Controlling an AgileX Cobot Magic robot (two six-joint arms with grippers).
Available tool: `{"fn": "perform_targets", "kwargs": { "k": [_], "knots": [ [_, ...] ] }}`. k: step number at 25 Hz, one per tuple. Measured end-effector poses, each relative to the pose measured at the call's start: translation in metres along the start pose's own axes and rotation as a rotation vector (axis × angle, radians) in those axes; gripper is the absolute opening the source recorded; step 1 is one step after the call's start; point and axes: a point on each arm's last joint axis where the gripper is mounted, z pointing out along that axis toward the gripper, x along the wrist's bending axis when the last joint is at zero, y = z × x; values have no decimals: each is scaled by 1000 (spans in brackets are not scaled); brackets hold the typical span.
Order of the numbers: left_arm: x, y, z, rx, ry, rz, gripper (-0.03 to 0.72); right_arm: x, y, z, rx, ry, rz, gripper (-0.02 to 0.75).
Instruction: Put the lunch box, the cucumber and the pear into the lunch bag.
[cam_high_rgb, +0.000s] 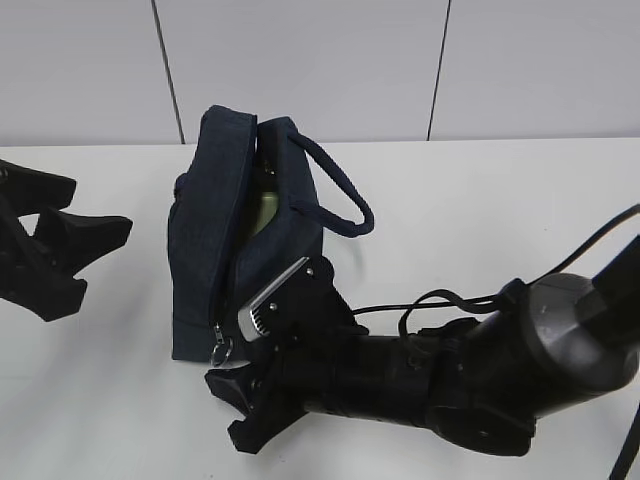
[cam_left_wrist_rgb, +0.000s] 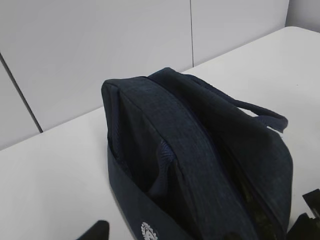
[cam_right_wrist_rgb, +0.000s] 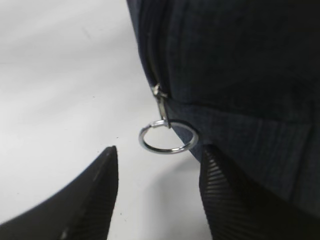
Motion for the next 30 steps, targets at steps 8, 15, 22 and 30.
{"fn": "perform_targets", "kwargs": {
  "k": [8,15,22,30],
  "knots": [
    [0,1,-1,-5,1,-4,395,0,2,2,-2,0,-3,414],
    [0,1,-1,-5,1,-4,384,-1,8,6,-17,3,-8,414],
    [0,1,-1,-5,1,-6,382,1,5,16,19,35,12,413],
    [1,1,-1,-12,8,-7,382,5,7,18,14,49,4,413]
  ]
}}
